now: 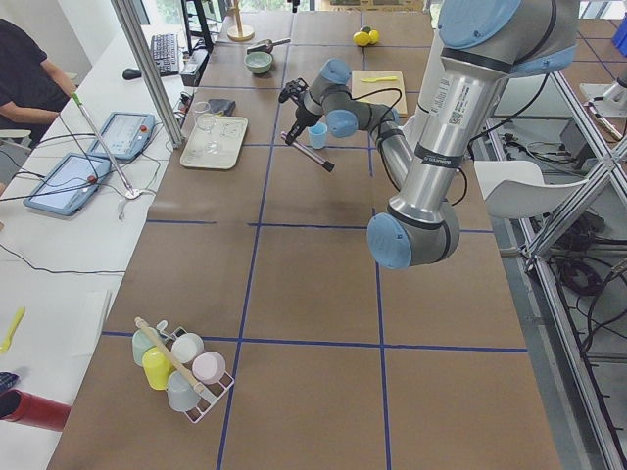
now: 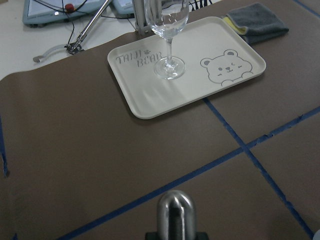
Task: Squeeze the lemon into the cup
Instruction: 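Lower the muddler and lay it down on the table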
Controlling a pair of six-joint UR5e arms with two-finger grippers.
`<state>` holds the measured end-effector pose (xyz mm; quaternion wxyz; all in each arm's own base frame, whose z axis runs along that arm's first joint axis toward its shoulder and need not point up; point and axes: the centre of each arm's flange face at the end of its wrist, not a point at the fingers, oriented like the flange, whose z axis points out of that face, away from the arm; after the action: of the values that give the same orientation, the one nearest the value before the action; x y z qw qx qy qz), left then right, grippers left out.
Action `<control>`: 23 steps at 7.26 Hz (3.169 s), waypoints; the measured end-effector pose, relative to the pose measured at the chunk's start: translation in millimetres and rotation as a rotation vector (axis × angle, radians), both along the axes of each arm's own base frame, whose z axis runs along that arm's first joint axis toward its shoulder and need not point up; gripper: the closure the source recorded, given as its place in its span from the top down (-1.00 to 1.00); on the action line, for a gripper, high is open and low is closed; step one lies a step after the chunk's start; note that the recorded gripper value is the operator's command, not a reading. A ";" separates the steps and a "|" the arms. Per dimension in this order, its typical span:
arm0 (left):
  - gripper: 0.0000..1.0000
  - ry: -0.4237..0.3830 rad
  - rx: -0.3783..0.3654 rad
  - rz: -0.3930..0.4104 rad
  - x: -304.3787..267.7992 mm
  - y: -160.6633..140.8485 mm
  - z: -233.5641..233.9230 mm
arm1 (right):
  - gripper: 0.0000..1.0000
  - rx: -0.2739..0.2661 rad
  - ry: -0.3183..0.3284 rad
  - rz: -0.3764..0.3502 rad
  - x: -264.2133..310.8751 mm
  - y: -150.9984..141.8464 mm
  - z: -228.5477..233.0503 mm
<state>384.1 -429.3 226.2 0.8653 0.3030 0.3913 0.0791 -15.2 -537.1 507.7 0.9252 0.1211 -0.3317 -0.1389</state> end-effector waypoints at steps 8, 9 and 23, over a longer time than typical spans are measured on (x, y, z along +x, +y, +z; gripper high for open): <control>-1.00 -0.384 -0.426 0.025 -19.6 -63.6 156.6 | 1.00 -0.012 -0.010 0.023 -1.6 3.9 -6.0; -1.00 -0.410 -0.472 0.039 -15.0 -66.1 177.2 | 1.00 -0.013 -0.012 0.025 -1.7 4.0 -6.3; 1.00 -0.408 -0.609 0.020 -34.7 -95.0 279.6 | 1.00 0.002 -0.008 0.026 -1.5 2.4 -12.4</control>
<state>349.4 -524.3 505.8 0.9753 0.0058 0.2193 0.0261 -16.7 -534.7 495.3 0.9254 0.1266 -0.3338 -0.1269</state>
